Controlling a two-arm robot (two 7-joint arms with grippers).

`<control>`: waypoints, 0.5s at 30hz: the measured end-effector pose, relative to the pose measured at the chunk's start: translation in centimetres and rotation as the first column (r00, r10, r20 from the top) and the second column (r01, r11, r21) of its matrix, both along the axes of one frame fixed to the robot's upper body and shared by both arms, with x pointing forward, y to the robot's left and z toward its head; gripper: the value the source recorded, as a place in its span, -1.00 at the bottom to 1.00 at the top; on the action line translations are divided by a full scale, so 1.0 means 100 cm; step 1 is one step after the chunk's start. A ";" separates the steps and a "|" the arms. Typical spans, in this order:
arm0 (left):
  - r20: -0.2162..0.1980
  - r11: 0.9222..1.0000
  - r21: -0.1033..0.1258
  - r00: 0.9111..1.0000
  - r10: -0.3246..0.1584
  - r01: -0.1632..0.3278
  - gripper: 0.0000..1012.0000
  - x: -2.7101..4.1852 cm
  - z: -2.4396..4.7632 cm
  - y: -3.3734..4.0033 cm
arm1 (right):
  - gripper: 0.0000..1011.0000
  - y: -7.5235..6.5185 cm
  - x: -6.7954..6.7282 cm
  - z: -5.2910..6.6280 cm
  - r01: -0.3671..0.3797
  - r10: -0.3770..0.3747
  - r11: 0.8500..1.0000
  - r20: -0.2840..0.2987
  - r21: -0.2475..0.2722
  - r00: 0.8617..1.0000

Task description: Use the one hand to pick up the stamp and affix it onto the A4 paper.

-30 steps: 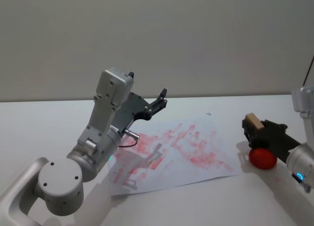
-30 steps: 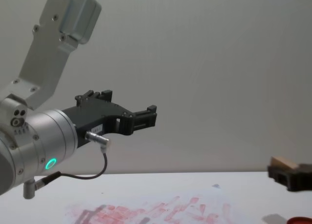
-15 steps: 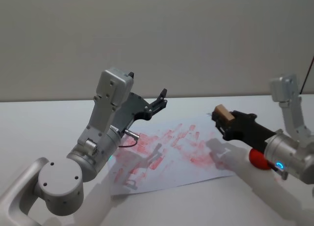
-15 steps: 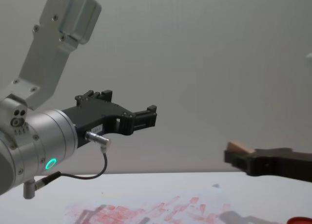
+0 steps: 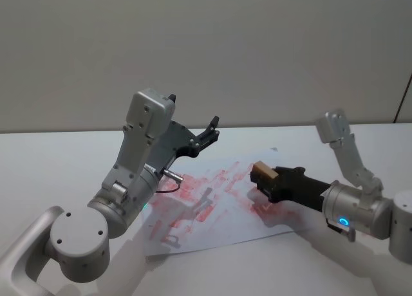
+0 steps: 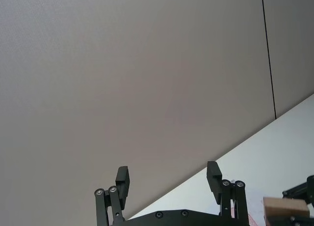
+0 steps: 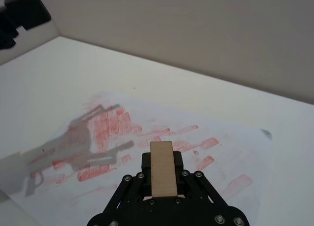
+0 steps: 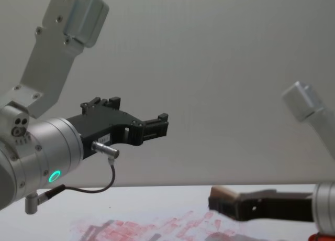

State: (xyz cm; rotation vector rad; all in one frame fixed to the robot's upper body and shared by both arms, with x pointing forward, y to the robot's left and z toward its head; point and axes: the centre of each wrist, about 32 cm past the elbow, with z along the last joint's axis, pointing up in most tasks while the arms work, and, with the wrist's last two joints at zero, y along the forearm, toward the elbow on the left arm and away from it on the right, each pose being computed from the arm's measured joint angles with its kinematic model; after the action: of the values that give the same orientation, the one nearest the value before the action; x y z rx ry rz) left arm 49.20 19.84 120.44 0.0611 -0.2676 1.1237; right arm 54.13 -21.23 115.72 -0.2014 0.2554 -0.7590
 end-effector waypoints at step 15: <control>0.000 1.000 0.000 1.000 0.000 0.000 0.98 0.0000 0.0000 0.0000 | -0.57 0.010 0.011 -0.014 -0.046 0.035 0.994 -0.117 -0.096 0.993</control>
State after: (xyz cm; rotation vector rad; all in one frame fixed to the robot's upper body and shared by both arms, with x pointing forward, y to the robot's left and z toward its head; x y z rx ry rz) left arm 49.20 19.84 120.44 0.0611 -0.2676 1.1237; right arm 55.26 -20.23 114.31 -0.3437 0.3220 -0.7210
